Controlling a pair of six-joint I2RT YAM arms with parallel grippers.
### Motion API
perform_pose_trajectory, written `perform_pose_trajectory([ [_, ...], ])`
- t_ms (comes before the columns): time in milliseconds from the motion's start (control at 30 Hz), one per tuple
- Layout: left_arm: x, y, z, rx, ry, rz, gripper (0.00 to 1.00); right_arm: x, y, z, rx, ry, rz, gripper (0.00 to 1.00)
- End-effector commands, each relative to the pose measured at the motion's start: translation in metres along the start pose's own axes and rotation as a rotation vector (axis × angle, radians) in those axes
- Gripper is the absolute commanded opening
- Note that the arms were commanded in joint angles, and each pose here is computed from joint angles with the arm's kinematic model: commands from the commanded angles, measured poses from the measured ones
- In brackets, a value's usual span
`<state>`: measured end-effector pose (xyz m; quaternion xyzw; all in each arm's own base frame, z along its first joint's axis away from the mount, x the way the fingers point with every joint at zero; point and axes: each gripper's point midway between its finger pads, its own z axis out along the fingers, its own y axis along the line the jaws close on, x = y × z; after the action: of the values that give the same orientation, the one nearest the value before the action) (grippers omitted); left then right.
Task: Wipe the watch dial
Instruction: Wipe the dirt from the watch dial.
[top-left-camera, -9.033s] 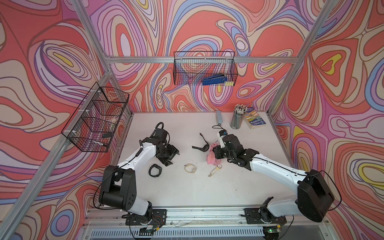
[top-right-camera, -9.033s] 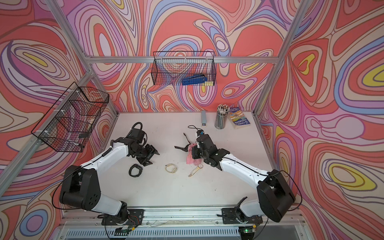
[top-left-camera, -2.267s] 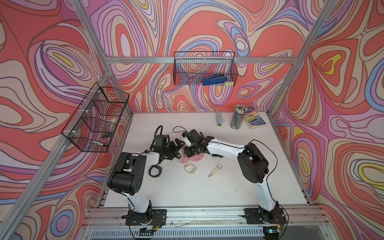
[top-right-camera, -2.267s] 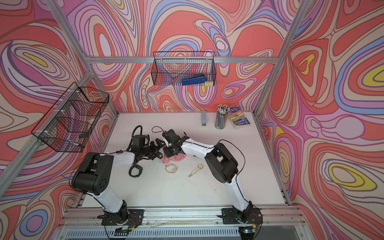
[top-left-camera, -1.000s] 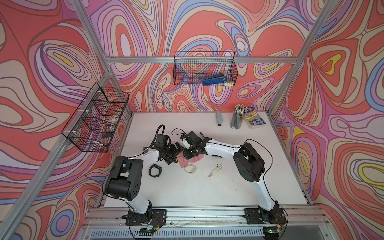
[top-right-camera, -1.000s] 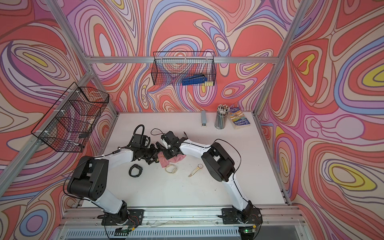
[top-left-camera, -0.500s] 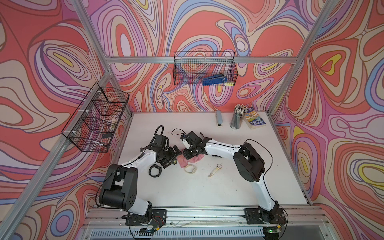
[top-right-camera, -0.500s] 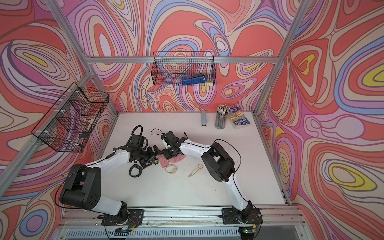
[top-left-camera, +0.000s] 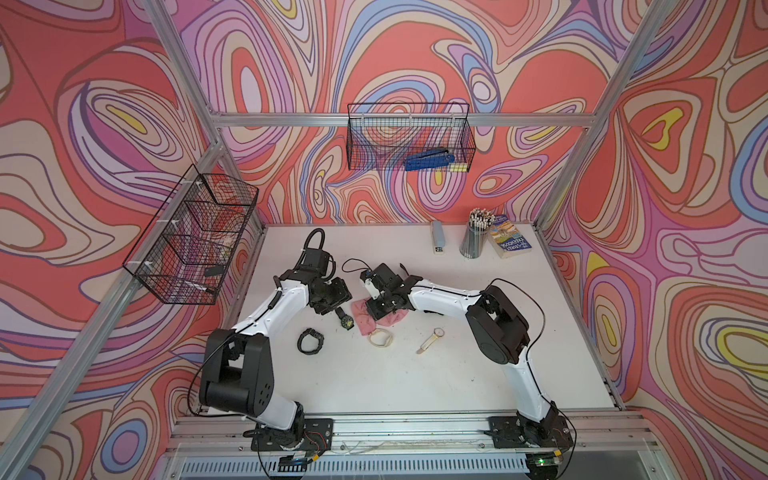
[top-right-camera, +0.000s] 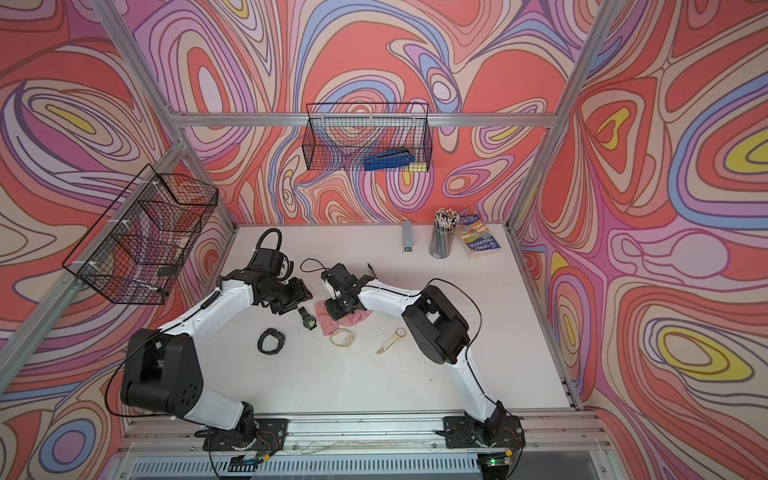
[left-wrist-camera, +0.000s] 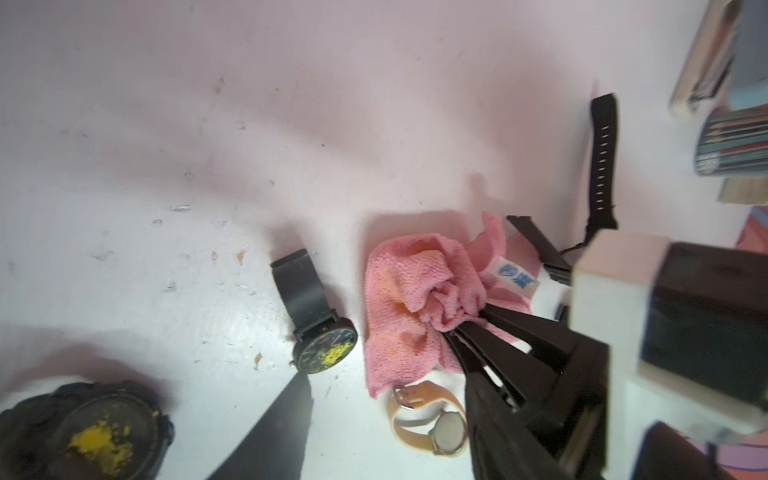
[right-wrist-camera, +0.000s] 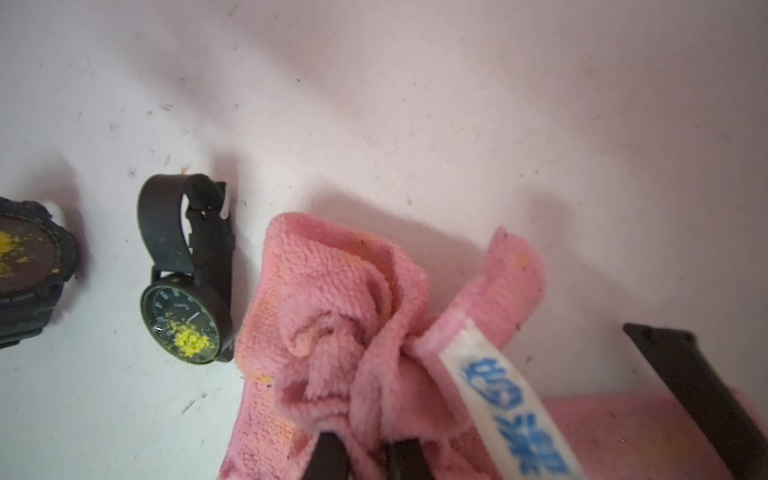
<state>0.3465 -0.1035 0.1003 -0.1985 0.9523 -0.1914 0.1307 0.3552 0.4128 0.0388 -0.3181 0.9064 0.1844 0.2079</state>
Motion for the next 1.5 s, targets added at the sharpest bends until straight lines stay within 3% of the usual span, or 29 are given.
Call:
perform_pose_trajectory([
  [0,0.013,0.023,0.008,-0.115,0.105,0.069,0.51,-0.01,0.007,-0.024,0.026,-0.039,-0.058,0.02],
  [200,0.008,0.031,0.017,-0.147,0.117,0.098,0.52,-0.025,0.028,-0.038,0.033,-0.072,-0.15,0.02],
  [367,0.006,0.046,0.02,-0.19,0.135,0.101,0.61,-0.035,0.05,-0.043,0.005,-0.087,-0.214,0.02],
  [500,0.003,0.049,0.028,-0.189,0.149,0.076,0.67,-0.034,0.066,-0.037,-0.017,-0.089,-0.267,0.02],
  [767,-0.001,0.048,0.051,-0.164,0.185,-0.044,0.67,-0.029,0.083,-0.005,0.001,-0.056,-0.323,0.01],
  [967,0.001,0.05,0.059,-0.151,0.205,-0.11,0.56,-0.017,0.072,0.025,0.051,0.019,-0.317,0.04],
  [1167,0.003,0.048,0.066,-0.129,0.233,-0.16,0.43,-0.006,0.073,0.034,0.096,0.03,-0.419,0.17],
  [1333,0.008,0.051,0.068,-0.122,0.248,-0.206,0.31,-0.004,0.074,0.031,0.087,0.024,-0.434,0.33],
  [1467,0.014,0.051,0.07,-0.096,0.266,-0.255,0.23,-0.01,0.08,0.019,0.068,-0.019,-0.425,0.4],
])
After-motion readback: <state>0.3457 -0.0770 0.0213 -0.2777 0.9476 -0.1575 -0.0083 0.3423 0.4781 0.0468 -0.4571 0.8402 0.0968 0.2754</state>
